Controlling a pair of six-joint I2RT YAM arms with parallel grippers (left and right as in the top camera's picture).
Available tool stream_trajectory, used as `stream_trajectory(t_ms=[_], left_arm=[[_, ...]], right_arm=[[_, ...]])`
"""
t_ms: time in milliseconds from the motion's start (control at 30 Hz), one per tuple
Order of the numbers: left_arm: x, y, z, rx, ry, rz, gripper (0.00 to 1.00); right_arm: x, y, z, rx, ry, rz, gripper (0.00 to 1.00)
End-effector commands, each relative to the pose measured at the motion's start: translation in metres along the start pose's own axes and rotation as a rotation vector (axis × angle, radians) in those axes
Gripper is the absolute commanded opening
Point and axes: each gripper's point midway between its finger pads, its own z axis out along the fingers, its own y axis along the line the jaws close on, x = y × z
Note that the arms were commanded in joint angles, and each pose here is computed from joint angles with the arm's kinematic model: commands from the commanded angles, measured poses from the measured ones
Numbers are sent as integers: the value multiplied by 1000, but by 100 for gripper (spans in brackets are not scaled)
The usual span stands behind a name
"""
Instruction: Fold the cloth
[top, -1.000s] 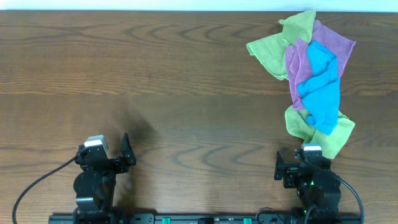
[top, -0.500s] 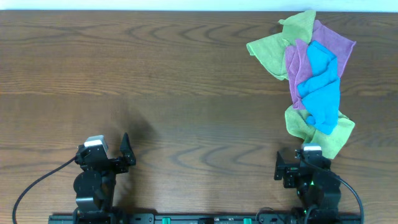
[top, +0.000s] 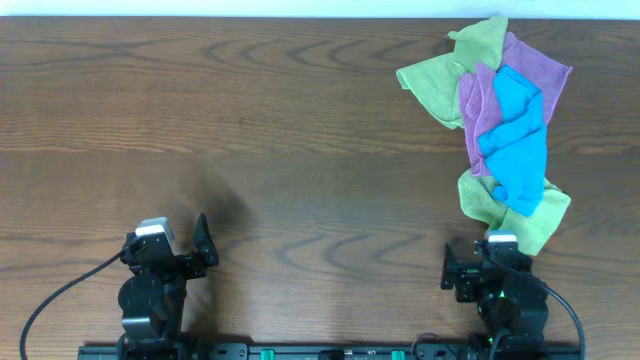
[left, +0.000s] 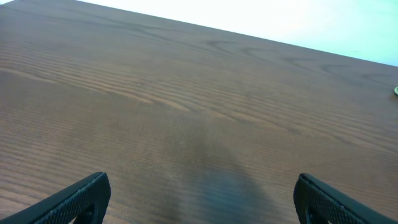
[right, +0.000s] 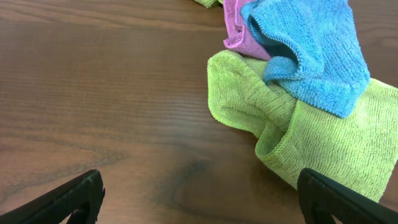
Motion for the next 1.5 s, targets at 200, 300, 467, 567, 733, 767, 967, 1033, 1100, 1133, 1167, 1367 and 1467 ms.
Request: stream_trajectory(t_ms=[200,300,467,567,733,767,967,1033,1100,1133,1167,1367,1467], left_arm=[[9,5,3,-24,17,-11,95],[9,5,3,-24,17,-11,95],[9,5,3,-24,17,-11,95],[9,5,3,-24,17,-11,95],[9,5,3,-24,17,-11,96],[9,5,3,-24,17,-11,95],[9,5,3,-24,17,-11,95],[9,5,3,-24,17,-11,95],[9,5,3,-24,17,-11,95],[9,5,3,-24,17,-11,95],[9,5,3,-24,17,-11,96],[9,5,3,-24,17,-11,96],[9,5,3,-24,17,-11,95]], right_arm=[[-1,-2,1,9,-9,1,99],[-32,2,-2,-18,-137,25,99],[-89,32,-20,-269,-342,343,99],[-107,30,-28,-278,-419,371,99],[-119,26,-32,-294,-458,471,99],[-117,26,-29,-286,-445,475,99],[-99,23,3,-230,-278,498,99],[-102,23,11,-218,-225,502,99],[-110,23,19,-204,-164,495,99],[-114,23,22,-197,-138,487,99],[-117,23,24,-191,-112,482,99],[-118,-2,42,22,203,483,99],[-96,-26,38,211,416,478,99]])
